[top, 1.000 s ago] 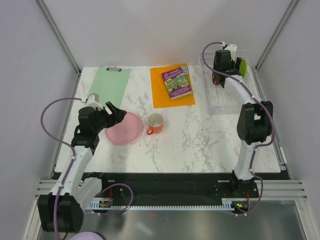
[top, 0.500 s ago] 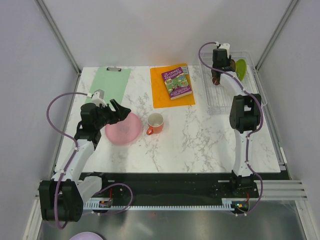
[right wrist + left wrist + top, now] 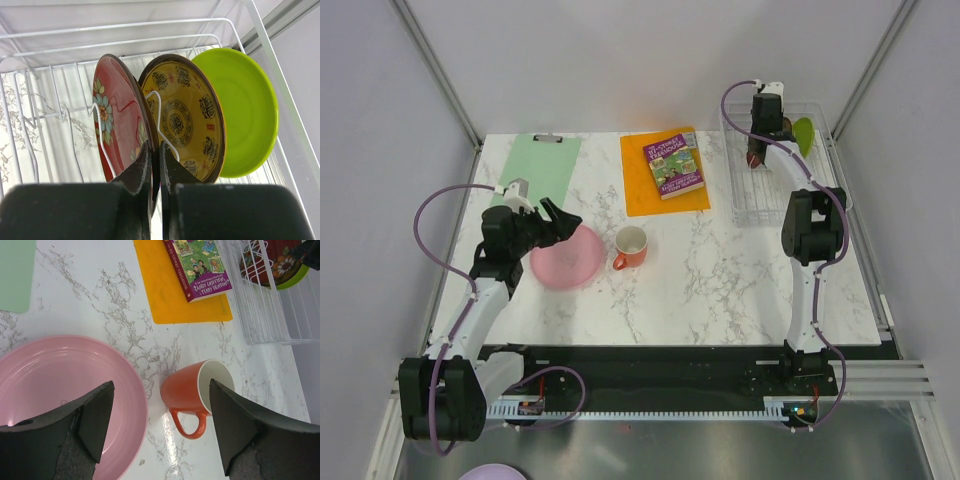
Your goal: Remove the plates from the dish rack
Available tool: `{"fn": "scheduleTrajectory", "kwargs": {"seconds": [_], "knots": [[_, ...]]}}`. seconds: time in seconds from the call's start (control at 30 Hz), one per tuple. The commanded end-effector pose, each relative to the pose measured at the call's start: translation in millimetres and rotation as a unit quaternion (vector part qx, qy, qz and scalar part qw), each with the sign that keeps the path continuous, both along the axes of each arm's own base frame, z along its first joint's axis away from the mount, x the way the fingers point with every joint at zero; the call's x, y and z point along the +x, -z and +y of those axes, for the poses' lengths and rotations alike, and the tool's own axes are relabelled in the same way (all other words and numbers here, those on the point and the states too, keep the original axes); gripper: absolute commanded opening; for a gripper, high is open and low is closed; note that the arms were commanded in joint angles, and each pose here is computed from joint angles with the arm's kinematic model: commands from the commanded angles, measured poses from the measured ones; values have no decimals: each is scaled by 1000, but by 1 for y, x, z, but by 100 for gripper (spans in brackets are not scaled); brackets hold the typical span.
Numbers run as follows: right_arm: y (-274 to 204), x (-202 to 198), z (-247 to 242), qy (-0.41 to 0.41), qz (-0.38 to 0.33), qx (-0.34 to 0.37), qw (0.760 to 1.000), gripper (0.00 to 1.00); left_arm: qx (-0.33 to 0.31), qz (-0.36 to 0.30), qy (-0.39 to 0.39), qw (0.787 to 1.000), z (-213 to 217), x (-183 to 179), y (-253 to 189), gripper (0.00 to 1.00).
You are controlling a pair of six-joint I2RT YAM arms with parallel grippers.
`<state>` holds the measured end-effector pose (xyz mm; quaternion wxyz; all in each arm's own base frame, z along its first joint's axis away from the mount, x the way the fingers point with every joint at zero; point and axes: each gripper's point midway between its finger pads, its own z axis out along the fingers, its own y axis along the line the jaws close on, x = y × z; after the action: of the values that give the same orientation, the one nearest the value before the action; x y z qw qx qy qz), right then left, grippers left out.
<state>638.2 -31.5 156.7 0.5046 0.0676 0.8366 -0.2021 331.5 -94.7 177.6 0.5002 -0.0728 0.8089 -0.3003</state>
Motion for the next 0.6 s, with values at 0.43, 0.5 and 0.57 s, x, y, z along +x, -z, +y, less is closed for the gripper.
{"fn": "scheduleTrajectory", "kwargs": {"seconds": [0.43, 0.5, 0.57], "knots": [[-102, -41, -9, 96, -122, -127, 980, 0, 2, -23, 14, 1000, -3, -1, -6, 82], [-119, -51, -12, 115, -133, -142, 974, 0, 3, -24, 13, 1000, -3, -2, -8, 82], [-130, -58, -12, 121, -139, -152, 971, 0, 3, -29, 13, 999, -3, -4, -11, 82]]}}
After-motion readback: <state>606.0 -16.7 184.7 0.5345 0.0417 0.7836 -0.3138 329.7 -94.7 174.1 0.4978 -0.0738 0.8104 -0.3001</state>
